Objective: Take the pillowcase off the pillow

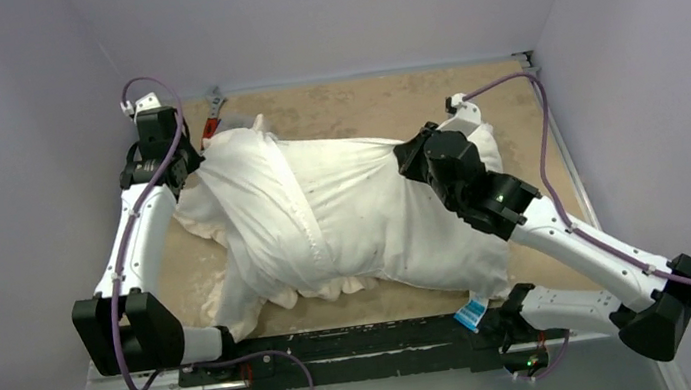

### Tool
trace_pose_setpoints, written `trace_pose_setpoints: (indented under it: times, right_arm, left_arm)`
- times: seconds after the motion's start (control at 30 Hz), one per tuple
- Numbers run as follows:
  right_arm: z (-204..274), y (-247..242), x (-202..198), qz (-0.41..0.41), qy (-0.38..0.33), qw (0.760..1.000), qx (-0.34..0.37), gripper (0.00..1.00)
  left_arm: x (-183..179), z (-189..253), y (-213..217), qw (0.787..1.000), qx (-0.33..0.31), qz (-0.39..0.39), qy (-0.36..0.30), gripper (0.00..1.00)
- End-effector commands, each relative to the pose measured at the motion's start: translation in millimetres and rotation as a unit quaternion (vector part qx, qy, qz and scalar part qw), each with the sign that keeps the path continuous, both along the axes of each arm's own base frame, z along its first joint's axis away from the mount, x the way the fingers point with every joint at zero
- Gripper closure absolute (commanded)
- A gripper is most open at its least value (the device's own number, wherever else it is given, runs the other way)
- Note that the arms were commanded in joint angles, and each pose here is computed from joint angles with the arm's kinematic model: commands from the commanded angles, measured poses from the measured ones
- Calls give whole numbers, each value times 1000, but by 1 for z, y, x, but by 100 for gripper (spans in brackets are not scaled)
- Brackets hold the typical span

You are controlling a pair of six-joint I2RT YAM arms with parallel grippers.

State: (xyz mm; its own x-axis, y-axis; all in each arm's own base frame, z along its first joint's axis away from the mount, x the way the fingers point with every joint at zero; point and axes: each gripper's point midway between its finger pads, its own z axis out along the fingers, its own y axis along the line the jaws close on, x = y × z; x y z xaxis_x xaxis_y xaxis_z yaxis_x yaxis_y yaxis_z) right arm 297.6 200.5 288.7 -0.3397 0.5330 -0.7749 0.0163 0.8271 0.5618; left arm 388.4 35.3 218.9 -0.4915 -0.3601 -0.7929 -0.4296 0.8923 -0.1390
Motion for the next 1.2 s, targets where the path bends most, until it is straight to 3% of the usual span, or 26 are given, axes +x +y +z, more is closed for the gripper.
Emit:
trace_pose_setpoints:
  times: [0.0,0.13,0.2,0.33,0.4,0.5,0.63,0.77,0.93,1.0,1.17]
  right_arm:
    - [37,-40,23,-95,-44,994,2,100]
    - [12,-14,31,-39,-29,998,-28,97]
    - [7,-6,37,-29,-29,998,-38,81]
    - [0,6,37,2,-21,998,-52,40]
    - [-1,13,34,21,-20,998,-57,29]
    - [-10,30,25,53,-2,997,-56,25]
    - [-30,75,-10,110,35,992,-53,20]
    - [-62,109,-45,143,88,984,-65,14]
    - [-104,126,-77,174,136,970,-99,7]
    - [-117,128,-83,181,148,967,-105,1]
    - [-144,134,-84,187,162,962,-113,1]
  left_arm:
    - [-3,19,60,992,81,96,-19,100]
    - [9,17,35,998,42,32,-31,100]
    - [12,15,24,999,23,7,-35,93]
    - [10,16,1,998,-6,-38,-43,70]
    - [5,21,-12,997,-9,-58,-49,58]
    - [-10,27,-39,995,-14,-86,-50,47]
    - [-37,32,-83,990,-41,-126,-55,43]
    - [-75,24,-116,981,-80,-164,-59,41]
    - [-124,-5,-141,972,-108,-210,-18,41]
    - [-140,-16,-145,968,-117,-223,-1,41]
    - [-168,-34,-149,960,-145,-239,21,41]
